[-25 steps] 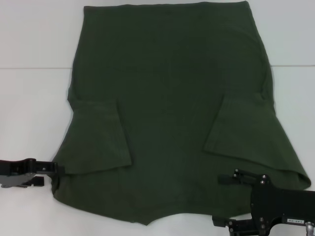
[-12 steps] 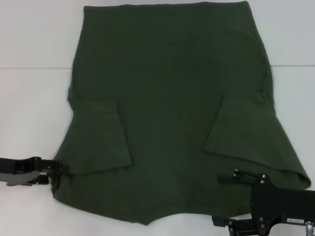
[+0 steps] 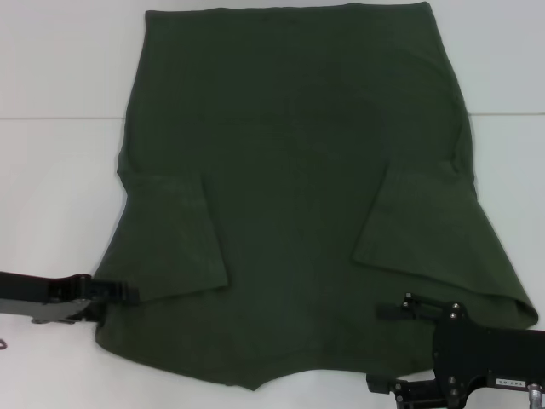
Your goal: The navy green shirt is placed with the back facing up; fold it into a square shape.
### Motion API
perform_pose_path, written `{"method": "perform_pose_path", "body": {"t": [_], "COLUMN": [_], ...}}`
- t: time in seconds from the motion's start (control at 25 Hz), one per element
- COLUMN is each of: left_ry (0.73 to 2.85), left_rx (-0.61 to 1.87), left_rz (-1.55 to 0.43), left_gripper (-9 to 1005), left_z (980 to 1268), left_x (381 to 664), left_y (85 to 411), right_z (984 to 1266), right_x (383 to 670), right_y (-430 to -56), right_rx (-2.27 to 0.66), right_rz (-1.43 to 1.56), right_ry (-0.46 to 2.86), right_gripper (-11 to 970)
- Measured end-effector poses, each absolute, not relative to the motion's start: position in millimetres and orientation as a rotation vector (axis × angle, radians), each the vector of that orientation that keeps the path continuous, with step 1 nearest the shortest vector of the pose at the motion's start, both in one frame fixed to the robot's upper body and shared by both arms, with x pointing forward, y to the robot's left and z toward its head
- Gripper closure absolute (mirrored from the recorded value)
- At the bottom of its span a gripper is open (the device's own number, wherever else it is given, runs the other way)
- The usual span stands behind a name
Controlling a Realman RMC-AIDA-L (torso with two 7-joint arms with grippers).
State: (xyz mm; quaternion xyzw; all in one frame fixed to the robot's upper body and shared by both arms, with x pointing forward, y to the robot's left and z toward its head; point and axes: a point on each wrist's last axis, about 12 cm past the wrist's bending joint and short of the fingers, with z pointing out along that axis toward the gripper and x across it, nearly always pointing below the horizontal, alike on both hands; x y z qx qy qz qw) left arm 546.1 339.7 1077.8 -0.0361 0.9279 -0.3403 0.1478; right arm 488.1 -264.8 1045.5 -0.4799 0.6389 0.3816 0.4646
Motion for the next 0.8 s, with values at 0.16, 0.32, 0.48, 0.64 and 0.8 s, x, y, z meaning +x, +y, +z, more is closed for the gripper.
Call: {"method": "perform_pose_path", "body": {"t": [0.16, 0.32, 0.48, 0.64, 0.8], "left_ry": [2.665, 2.669, 2.674, 2.669, 2.680], "left_rx": [-0.079, -0.052, -0.036, -0.017, 0.065], "left_rz": [-1.021, -1.028, -1.019, -0.994, -0.928], "left_gripper": [173, 176, 182, 222, 296], "left_z": [1078, 1078, 1079, 1079, 1080], "left_x": [550, 553, 554, 554, 556], "left_y": [329, 322, 321, 321, 317], "right_z": [1046, 1046, 1046, 1047, 1047], "right_x": [488, 488, 487, 487, 487], "right_y": [-265, -265, -265, -266, -266], "right_rx": [-1.178, -1.178, -1.174, -1.172, -1.169], "right_rz": [0.939, 0.942, 0.949, 0.948, 0.946], "right_ry": [1.569, 1.566, 1.561, 1.561, 1.560], "right_gripper": [18, 19, 19, 19, 19]}}
